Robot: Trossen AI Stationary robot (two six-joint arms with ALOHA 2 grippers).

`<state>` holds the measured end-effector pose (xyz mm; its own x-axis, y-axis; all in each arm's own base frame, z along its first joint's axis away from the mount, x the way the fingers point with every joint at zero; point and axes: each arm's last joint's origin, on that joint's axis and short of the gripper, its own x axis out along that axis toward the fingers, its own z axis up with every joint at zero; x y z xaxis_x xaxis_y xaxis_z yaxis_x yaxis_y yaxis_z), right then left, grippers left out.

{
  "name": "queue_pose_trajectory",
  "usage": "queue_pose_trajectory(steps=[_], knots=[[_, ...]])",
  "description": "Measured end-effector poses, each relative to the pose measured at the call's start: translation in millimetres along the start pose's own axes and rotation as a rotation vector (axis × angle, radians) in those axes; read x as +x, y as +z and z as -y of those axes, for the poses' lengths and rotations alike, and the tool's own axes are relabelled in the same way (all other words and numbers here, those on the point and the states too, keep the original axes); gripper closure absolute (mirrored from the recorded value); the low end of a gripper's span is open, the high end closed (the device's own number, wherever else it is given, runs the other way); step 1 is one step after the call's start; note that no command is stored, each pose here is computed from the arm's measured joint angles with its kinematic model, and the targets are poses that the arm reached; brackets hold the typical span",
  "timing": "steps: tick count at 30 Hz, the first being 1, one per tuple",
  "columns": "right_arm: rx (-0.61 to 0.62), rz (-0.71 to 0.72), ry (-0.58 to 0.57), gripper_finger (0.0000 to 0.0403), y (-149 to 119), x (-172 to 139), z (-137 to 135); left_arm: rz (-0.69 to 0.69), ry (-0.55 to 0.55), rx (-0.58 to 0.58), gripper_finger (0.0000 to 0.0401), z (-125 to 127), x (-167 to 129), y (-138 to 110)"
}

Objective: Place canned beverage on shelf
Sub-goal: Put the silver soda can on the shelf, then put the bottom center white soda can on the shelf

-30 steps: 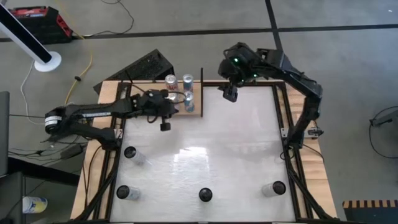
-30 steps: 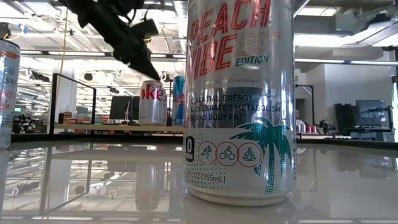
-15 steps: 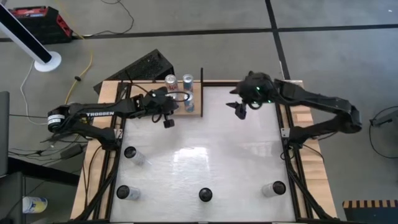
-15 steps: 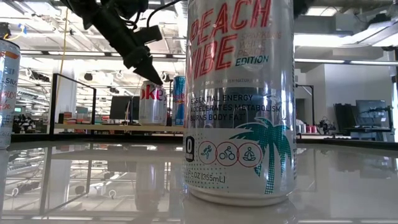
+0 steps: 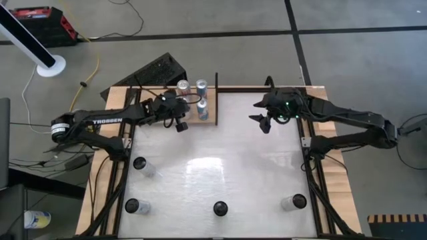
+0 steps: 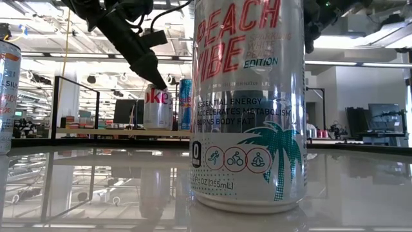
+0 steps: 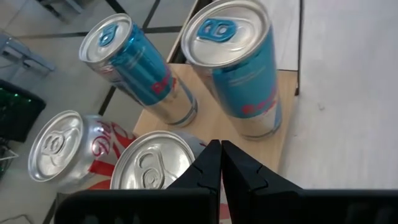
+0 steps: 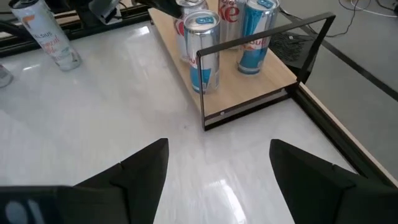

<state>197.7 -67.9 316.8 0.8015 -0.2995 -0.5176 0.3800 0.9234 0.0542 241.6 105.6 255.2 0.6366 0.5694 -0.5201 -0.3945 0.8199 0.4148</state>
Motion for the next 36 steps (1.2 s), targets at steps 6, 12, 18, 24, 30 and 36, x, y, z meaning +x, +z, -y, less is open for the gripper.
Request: queue_pose_trajectory(steps=[6, 12, 18, 24, 30, 36], knots=[[0.001, -0.002, 0.000, 0.0101, 0, 0, 0, -0.006, 0.009, -0.004, 0.0401, -2, 1, -1], [0.001, -0.001, 0.000, 0.0101, 0, 0, 0, -0.017, 0.030, -0.004, 0.0401, -2, 1, -1], [0.048, 0.014, 0.001, 0.0101, 1, 0, 0, 0.016, -0.012, 0.014, 0.0401, 6, -13, 9], [0.036, 0.009, 0.036, 0.0101, 1, 0, -8, 0.151, -0.153, 0.058, 0.0401, 20, -54, 39], [0.030, 0.014, 0.199, 0.0101, -1, -4, -40, 0.306, -0.599, 0.131, 0.0401, 49, -80, 41], [-0.052, 0.019, 0.436, 0.0101, -9, -20, -91, 0.574, -1.002, 0.203, 0.0401, 89, -90, 40]])
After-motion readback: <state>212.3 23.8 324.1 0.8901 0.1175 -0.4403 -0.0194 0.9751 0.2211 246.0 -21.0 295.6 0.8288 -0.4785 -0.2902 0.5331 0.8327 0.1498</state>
